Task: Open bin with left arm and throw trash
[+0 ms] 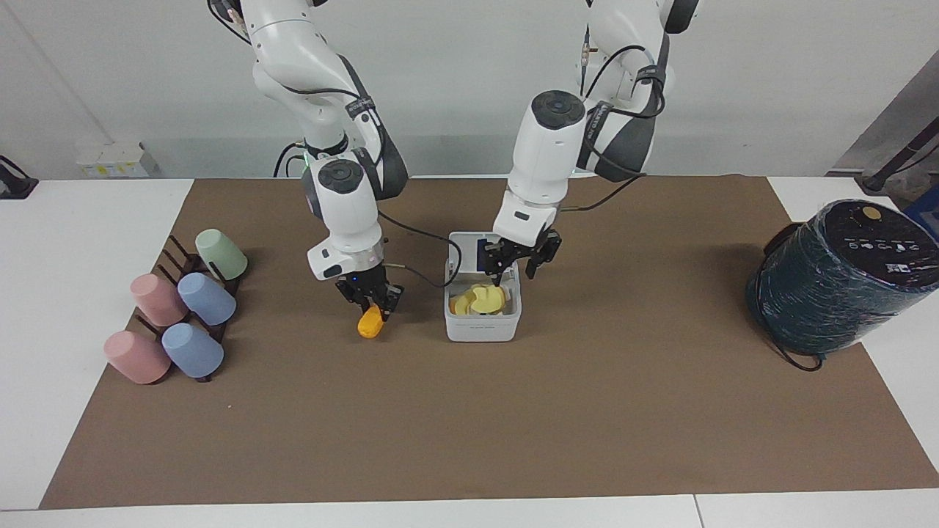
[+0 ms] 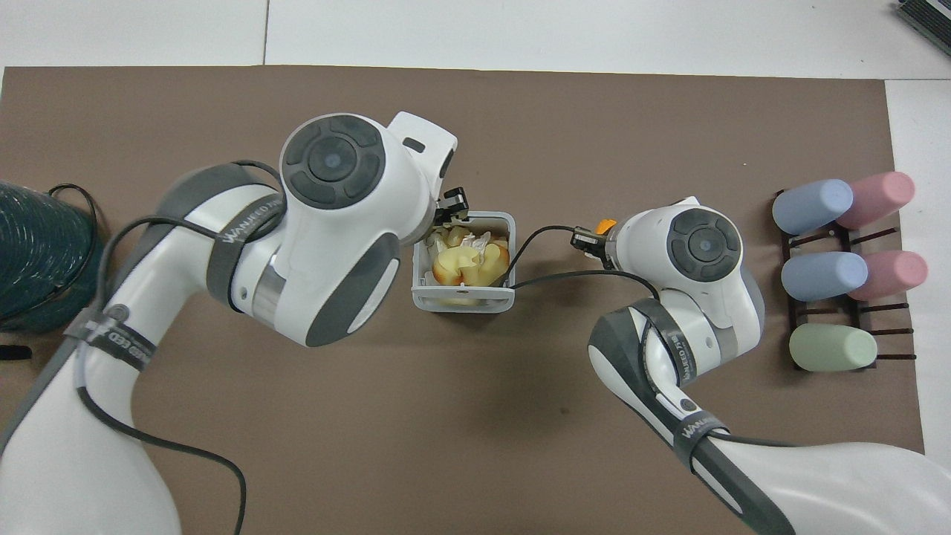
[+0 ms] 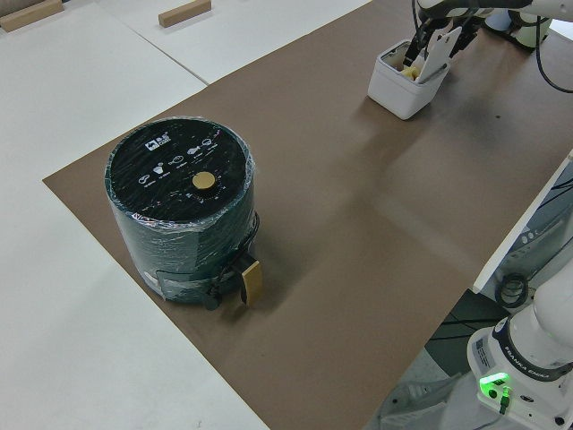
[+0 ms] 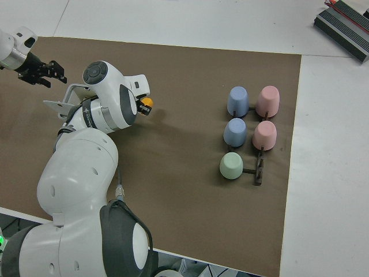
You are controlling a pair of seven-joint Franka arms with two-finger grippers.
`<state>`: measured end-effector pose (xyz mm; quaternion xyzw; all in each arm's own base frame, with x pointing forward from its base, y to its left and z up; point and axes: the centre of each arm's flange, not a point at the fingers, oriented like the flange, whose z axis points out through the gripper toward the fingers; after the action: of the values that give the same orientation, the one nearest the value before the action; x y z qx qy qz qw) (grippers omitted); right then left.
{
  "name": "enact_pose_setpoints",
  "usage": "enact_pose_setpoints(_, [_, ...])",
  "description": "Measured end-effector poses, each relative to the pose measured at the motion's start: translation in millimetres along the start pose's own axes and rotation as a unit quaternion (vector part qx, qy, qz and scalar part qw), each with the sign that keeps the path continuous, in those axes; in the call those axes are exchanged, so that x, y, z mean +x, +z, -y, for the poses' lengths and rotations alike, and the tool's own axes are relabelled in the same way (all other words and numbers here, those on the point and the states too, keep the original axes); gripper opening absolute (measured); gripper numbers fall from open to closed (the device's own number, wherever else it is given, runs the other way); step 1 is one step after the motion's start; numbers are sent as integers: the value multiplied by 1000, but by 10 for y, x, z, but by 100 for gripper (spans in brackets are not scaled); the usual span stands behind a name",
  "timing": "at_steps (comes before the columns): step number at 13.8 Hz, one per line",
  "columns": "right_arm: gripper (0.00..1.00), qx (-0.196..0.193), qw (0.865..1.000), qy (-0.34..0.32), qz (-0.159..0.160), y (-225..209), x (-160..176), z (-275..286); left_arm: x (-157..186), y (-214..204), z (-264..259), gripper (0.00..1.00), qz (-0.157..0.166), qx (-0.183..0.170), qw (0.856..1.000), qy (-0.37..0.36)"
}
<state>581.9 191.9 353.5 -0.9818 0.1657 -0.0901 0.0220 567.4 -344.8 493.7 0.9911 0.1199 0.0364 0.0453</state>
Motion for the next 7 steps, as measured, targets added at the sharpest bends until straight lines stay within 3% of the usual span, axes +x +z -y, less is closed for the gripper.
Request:
enact_pose_setpoints(3, [40, 23, 1000, 13, -5, -507, 137, 350, 416, -169, 590, 71, 32, 33, 998, 35])
enact_pose_setpoints(7, [40, 66, 995, 71, -8, -907, -82, 1003, 965, -453, 1564, 72, 38, 38, 994, 91])
